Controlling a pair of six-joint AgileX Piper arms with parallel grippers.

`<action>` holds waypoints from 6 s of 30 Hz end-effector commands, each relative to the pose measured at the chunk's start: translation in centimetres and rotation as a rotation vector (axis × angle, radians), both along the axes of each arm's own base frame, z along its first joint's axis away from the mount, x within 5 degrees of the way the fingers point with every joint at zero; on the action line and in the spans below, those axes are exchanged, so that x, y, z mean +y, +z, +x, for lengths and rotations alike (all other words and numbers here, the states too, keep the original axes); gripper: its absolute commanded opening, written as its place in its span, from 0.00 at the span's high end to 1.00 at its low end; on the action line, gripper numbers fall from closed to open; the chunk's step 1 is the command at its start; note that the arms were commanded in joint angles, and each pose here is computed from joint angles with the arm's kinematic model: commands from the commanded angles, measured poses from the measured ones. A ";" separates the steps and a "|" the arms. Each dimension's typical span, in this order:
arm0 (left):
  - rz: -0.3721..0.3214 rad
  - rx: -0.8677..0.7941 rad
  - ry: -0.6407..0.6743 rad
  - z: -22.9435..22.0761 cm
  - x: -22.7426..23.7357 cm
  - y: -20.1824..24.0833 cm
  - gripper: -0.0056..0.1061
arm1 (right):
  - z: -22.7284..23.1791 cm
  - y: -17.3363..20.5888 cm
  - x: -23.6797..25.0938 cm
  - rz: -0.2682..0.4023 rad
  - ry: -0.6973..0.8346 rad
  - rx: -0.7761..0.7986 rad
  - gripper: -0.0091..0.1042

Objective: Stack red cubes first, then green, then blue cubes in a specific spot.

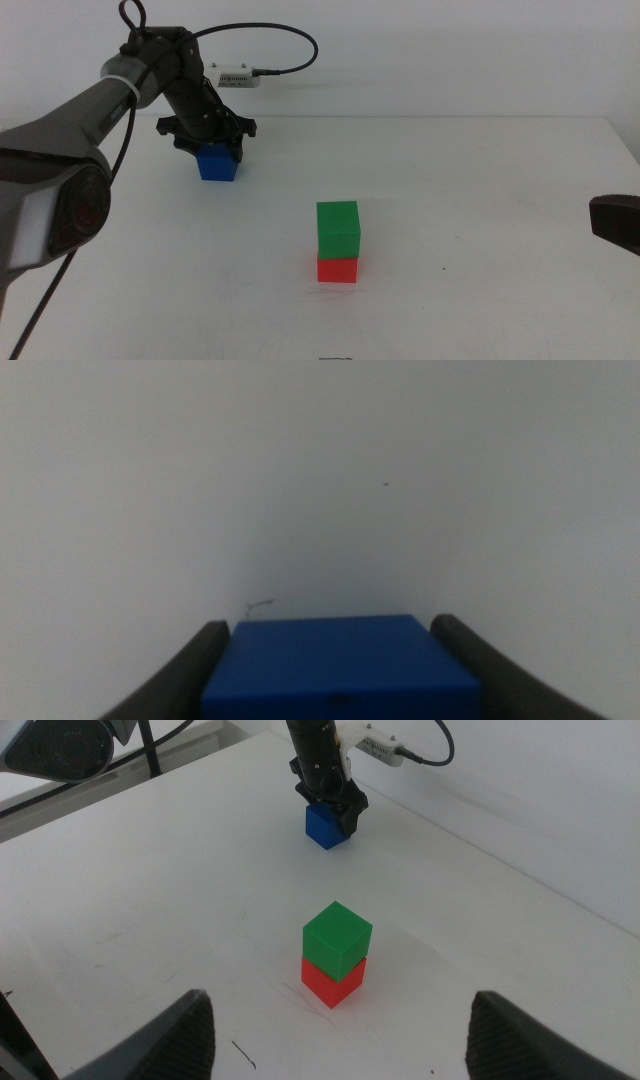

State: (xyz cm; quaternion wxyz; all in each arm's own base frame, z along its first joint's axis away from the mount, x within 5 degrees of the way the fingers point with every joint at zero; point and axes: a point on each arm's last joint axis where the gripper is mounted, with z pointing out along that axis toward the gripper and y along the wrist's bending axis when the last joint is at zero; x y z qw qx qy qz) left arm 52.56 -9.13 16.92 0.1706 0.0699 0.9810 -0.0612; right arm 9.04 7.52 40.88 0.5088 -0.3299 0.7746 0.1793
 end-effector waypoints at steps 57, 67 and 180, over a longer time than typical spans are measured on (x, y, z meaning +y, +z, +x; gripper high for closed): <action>-0.070 -0.187 0.093 -23.4 -17.5 17.6 0.84 | 0.2 1.2 -0.1 0.046 -0.013 -0.080 0.35; -0.064 -0.203 0.081 -22.3 -18.4 15.9 0.84 | 0.2 1.2 -0.1 0.046 -0.013 -0.080 0.35; 0.084 -0.861 -0.027 -35.8 6.1 37.3 0.12 | 0.2 1.2 -0.1 0.042 -0.015 -0.082 0.35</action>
